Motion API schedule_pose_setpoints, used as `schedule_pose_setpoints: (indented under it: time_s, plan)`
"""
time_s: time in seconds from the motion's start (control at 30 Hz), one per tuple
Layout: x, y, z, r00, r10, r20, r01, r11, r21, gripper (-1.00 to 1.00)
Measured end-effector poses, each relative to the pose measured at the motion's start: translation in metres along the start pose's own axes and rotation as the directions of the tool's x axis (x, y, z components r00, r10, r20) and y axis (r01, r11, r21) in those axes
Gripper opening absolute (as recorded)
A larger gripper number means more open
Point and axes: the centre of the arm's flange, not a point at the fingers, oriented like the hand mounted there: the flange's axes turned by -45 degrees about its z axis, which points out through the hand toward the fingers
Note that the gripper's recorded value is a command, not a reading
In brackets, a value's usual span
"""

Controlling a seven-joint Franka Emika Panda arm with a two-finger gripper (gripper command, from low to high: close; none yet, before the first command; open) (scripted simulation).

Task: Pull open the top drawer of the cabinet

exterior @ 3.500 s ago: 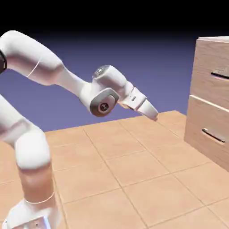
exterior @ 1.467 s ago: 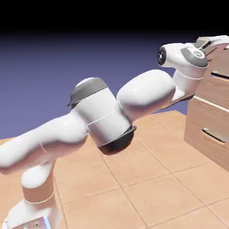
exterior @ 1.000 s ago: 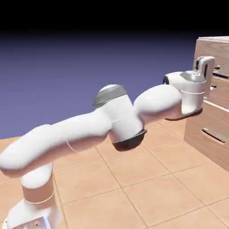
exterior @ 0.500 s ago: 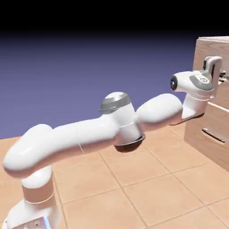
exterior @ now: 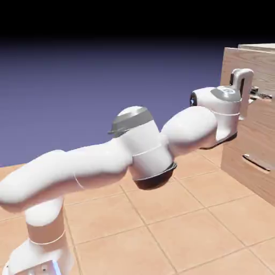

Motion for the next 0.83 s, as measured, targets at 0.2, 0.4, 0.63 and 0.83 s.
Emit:
schedule_pose_setpoints:
  time_s: [0.2,0.4,0.63,0.83]
  plan:
    - [0.0,0.0,-0.044,1.0,0.0,0.0,0.0,1.0,0.0,-1.0]
    - [0.001,0.0,-0.096,1.0,0.003,-0.002,-0.003,1.0,-0.002,-1.0]
    - [0.001,0.0,-0.159,1.0,0.003,-0.002,-0.003,1.0,-0.003,1.0]
    - [0.0,0.0,-0.203,1.0,0.001,0.001,-0.001,1.0,-0.001,1.0]
